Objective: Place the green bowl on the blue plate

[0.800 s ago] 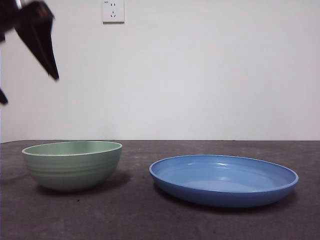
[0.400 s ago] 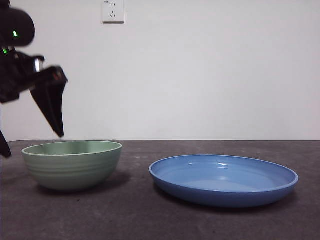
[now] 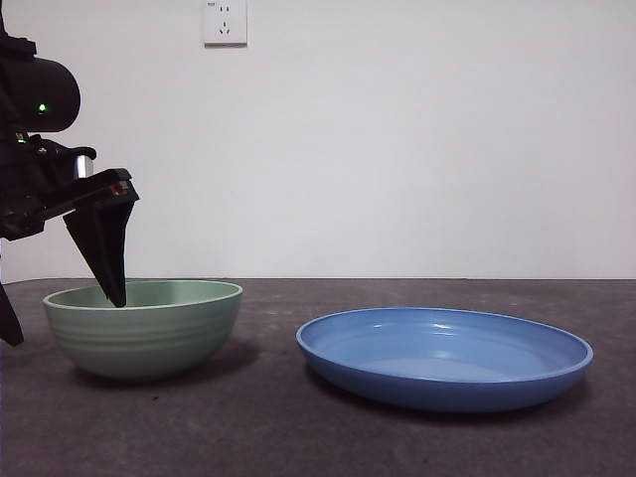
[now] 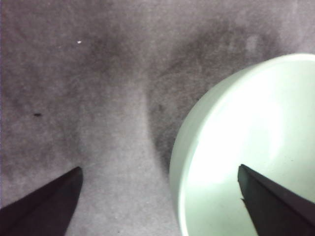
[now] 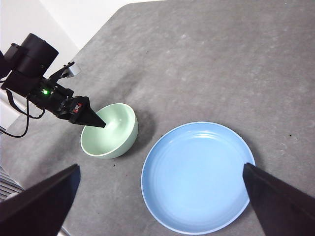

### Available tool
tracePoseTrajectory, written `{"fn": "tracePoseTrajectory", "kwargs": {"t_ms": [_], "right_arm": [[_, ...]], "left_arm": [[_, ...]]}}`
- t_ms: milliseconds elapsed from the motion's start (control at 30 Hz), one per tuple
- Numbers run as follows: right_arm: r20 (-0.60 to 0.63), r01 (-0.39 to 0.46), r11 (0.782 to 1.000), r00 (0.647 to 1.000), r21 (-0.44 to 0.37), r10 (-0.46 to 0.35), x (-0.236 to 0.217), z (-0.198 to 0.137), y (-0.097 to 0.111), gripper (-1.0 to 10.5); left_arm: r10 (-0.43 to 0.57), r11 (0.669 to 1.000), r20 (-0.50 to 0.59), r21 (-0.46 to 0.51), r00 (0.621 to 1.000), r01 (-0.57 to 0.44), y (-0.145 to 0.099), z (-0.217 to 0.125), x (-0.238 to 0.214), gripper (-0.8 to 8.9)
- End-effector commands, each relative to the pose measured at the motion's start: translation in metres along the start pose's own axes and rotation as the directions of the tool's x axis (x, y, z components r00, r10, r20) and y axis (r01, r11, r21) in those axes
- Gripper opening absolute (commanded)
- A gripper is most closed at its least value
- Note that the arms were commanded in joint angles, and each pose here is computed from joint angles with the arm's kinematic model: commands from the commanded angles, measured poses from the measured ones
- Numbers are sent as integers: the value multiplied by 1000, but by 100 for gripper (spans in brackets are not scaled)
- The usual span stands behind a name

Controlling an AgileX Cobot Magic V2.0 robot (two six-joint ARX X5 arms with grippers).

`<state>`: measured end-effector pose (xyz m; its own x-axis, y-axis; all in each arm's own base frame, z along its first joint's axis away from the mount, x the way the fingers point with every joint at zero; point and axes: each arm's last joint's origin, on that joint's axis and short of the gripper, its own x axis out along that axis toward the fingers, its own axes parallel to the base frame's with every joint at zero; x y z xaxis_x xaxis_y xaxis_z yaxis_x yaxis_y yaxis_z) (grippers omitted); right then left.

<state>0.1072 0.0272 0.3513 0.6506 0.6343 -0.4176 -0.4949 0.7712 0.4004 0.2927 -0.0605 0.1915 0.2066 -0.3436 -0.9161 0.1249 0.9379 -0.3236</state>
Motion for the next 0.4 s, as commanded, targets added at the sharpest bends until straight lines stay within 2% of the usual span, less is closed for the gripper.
{"fn": "tracePoseTrajectory", "kwargs": {"t_ms": [33,400], "right_arm": [[16,-6,1000,1000,-6,6,-2,4,3,599],[22,-6,1000,1000,-10,6,-2,5,3,599]], "left_arm": [[4,1000,1,15,1000,-4,-1,6,2,383],[3,1000,-3,18,1000,-3,-2,6,3,55]]}}
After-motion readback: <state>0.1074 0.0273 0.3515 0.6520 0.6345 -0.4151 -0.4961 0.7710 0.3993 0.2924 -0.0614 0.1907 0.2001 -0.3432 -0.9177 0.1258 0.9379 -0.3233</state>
